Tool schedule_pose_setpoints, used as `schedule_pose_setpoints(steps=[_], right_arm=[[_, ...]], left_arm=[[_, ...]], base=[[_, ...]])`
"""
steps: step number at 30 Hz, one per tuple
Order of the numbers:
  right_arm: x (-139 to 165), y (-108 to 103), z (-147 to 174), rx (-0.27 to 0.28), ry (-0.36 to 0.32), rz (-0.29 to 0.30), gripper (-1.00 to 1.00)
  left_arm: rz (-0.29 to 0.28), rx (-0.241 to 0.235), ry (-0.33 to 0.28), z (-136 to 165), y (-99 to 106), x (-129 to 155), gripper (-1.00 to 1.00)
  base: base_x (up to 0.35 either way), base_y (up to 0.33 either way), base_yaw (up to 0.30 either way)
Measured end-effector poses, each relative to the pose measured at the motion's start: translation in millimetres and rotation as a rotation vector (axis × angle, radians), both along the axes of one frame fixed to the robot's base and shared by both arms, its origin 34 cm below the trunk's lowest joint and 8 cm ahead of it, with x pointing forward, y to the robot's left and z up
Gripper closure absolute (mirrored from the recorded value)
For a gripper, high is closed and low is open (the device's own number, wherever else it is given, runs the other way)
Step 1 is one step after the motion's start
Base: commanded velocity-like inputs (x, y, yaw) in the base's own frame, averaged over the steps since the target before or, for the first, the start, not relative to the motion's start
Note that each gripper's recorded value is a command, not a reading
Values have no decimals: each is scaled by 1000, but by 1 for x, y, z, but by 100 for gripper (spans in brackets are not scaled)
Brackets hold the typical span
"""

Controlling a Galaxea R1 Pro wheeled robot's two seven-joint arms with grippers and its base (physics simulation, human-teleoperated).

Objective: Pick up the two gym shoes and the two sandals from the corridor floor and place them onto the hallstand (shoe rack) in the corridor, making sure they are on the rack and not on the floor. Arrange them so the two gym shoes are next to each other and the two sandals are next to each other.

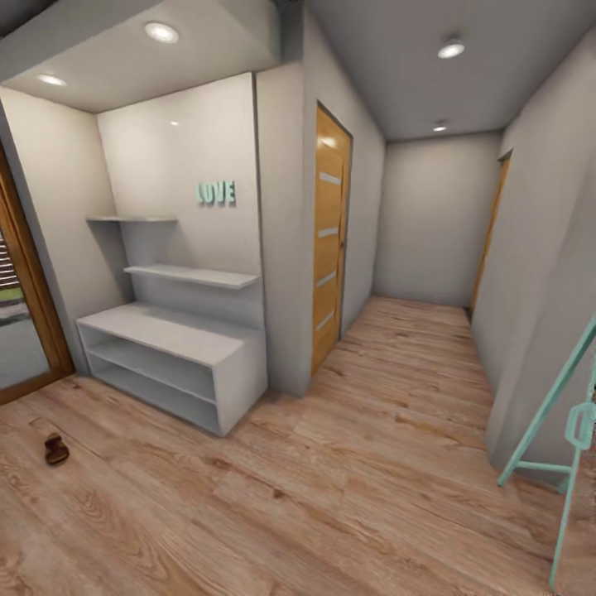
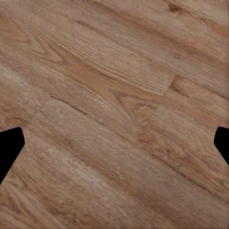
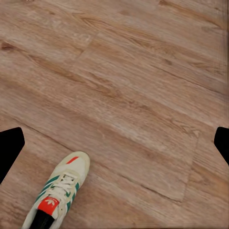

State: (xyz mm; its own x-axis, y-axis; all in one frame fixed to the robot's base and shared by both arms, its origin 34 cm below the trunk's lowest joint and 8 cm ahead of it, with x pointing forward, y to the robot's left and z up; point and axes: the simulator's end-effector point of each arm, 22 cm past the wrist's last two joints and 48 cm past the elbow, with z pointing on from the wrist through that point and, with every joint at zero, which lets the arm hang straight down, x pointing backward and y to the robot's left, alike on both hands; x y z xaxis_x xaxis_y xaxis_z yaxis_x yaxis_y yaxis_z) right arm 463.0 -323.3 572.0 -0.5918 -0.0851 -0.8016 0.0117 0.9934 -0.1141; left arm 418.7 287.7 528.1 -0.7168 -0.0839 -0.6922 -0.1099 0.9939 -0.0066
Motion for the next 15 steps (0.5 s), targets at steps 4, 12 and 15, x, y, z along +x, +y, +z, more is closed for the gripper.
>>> schedule_pose_setpoints(steps=[4, 12, 15], right_arm=[[1, 0, 1, 0, -4, 0, -100], [3, 0, 4, 0, -13, 0, -100], [4, 0, 5, 0, -16, 0, -100]], left_arm=[[0, 0, -4, 1, 0, 1, -100], [0, -1, -13, 4, -1, 4, -100], [0, -1, -16, 4, -1, 5, -100]], base=[[20, 296, -235], [5, 272, -235], [1, 60, -235]])
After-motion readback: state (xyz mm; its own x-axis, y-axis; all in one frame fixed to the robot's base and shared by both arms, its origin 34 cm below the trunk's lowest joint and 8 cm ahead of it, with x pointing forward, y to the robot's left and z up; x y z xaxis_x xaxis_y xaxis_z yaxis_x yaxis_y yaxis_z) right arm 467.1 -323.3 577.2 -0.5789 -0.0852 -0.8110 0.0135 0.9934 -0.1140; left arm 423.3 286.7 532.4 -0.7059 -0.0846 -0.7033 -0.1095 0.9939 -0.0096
